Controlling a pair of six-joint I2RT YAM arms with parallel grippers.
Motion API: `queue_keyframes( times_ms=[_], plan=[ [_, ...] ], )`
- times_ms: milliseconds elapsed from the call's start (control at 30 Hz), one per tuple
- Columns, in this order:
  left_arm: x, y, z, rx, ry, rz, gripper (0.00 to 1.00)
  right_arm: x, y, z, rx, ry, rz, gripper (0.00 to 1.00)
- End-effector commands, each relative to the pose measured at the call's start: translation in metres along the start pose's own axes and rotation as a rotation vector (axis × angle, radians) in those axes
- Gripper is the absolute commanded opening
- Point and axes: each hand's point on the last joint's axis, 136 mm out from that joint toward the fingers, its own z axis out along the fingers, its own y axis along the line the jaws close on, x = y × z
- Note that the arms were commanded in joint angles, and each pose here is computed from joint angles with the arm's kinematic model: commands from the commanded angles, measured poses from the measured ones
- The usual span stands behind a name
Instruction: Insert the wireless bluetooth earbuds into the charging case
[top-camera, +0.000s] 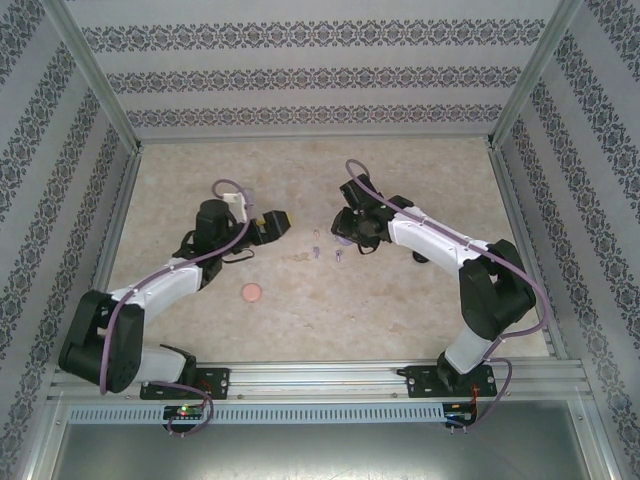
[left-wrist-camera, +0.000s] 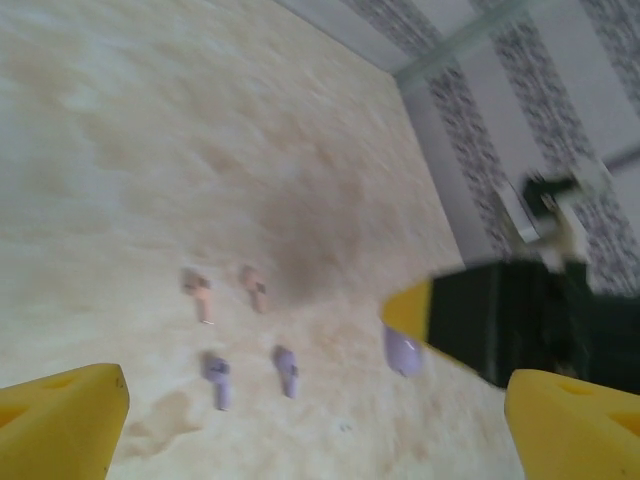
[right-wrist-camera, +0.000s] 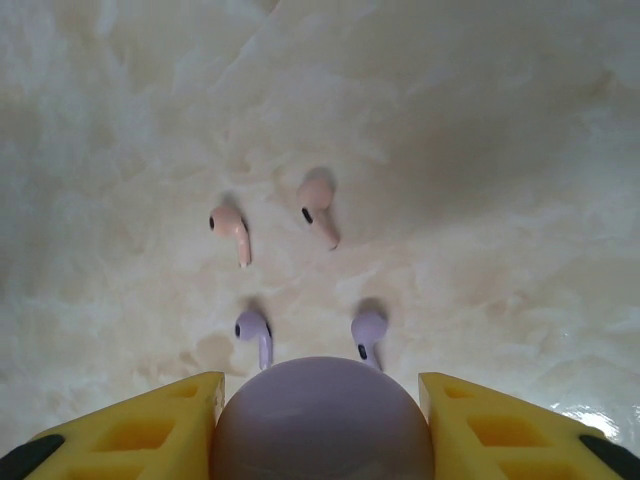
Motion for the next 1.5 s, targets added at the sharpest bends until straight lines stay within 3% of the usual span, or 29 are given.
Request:
queue_keyframes(
  times_ms=[0, 167, 433, 633, 1067, 1467],
  plan=[
    [0.016, -0.034, 0.019, 0.157, 0.022, 0.139, 0.93, -0.014, 0.02, -0.011, -0.111, -0.039, 0.132, 0.34],
    [0.044, -0.04, 0.05, 0.203, 0.054, 0.149, 0.79, -0.021, 0.024, -0.009, -0.143, -0.055, 0.265, 0.34],
    [0.044, -0.042, 0.071, 0.222, -0.041, 0.14, 0.63, -0.021, 0.027, -0.006, -0.192, -0.046, 0.411, 0.35],
    [0.044, -0.043, 0.082, 0.234, -0.049, 0.132, 0.57, -0.018, 0.034, -0.004, -0.244, -0.017, 0.475, 0.35],
    [0.036, -0.044, 0.093, 0.243, -0.078, 0.127, 0.54, -0.012, 0.045, -0.008, -0.286, 0.006, 0.484, 0.35],
    [0.032, -0.047, 0.102, 0.259, -0.079, 0.121, 0.38, -0.009, 0.046, -0.007, -0.295, 0.014, 0.487, 0.35]
  ],
)
